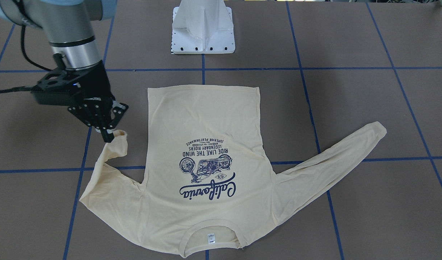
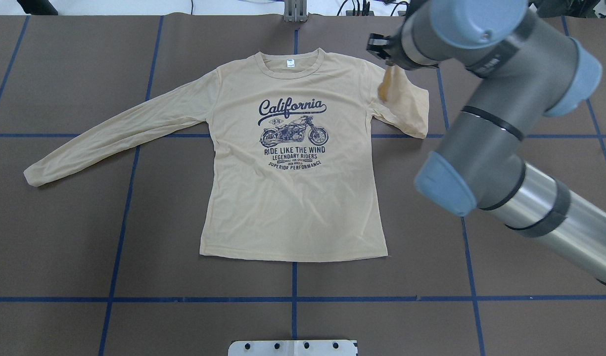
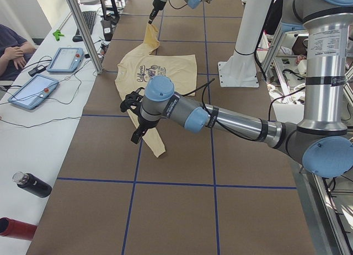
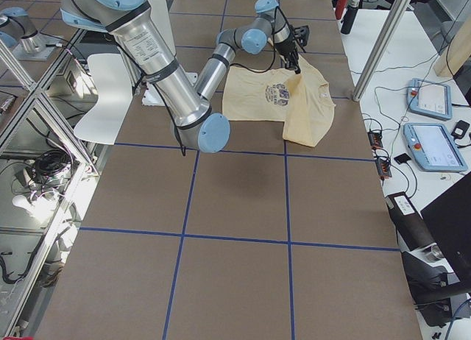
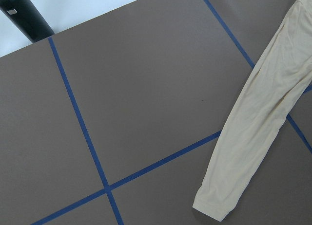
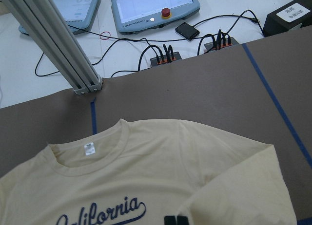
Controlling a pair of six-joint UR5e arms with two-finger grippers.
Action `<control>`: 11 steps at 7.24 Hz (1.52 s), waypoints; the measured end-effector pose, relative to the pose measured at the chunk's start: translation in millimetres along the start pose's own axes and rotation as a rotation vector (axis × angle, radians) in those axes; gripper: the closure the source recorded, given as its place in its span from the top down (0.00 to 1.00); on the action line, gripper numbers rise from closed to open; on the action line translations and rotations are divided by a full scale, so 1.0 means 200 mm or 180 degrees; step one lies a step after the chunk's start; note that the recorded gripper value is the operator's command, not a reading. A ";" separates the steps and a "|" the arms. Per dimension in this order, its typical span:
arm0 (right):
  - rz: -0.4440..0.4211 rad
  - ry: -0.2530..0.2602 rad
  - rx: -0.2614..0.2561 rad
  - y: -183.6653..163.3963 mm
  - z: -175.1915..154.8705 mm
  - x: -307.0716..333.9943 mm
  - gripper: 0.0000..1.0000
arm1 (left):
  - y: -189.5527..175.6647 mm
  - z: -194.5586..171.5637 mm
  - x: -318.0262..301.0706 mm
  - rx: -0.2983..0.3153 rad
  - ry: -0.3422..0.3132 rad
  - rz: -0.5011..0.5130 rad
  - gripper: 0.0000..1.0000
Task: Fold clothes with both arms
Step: 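Carry the sleeve across the shirt body toward the other sleeve, release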
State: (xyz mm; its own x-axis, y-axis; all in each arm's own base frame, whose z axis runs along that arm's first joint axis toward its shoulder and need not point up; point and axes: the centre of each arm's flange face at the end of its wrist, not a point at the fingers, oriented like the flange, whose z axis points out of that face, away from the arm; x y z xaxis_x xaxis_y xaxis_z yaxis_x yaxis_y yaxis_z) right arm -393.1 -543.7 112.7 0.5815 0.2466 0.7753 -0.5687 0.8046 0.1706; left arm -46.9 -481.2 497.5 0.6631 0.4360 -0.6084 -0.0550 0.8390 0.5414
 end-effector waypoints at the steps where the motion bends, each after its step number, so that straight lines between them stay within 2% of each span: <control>1: 0.0171 0.0054 0.0055 0.04 0.05 -0.36 0.00 | 0.00 0.00 0.00 0.0000 -0.0001 -0.0001 1.00; 2: 0.0371 0.0152 0.0046 0.08 0.09 -0.78 0.00 | 0.00 0.00 0.00 0.0001 -0.0001 -0.0003 1.00; 3: 0.0556 0.0229 0.0013 0.13 0.10 -1.14 0.49 | 0.00 0.00 0.00 -0.0001 -0.0002 -0.0005 1.00; 4: 0.0670 0.0225 -0.0011 0.19 0.10 -1.37 0.99 | 0.00 0.00 0.00 -0.0002 -0.0003 -0.0007 1.00; 7: 0.0930 0.0118 0.0013 0.32 -0.02 -1.69 1.00 | 0.00 0.00 0.00 0.0002 0.0000 -0.0003 1.00; 9: 0.0867 0.0107 0.0008 0.30 -0.06 -1.73 1.00 | 0.00 0.01 -0.01 -0.0007 0.0014 -0.0009 1.00; 11: 0.0662 0.0175 -0.0148 0.21 -0.03 -1.61 1.00 | -0.03 -0.02 0.03 0.0072 0.0024 0.0091 1.00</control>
State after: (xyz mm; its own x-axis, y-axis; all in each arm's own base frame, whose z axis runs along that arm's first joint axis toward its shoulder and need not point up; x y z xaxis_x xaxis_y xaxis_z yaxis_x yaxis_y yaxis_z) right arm -599.8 -586.6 -133.1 0.4861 0.4379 0.7563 -0.6530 0.7571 -0.0187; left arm -45.3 -482.9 487.9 0.6559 0.4622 -0.5969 -0.0568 0.8186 0.5715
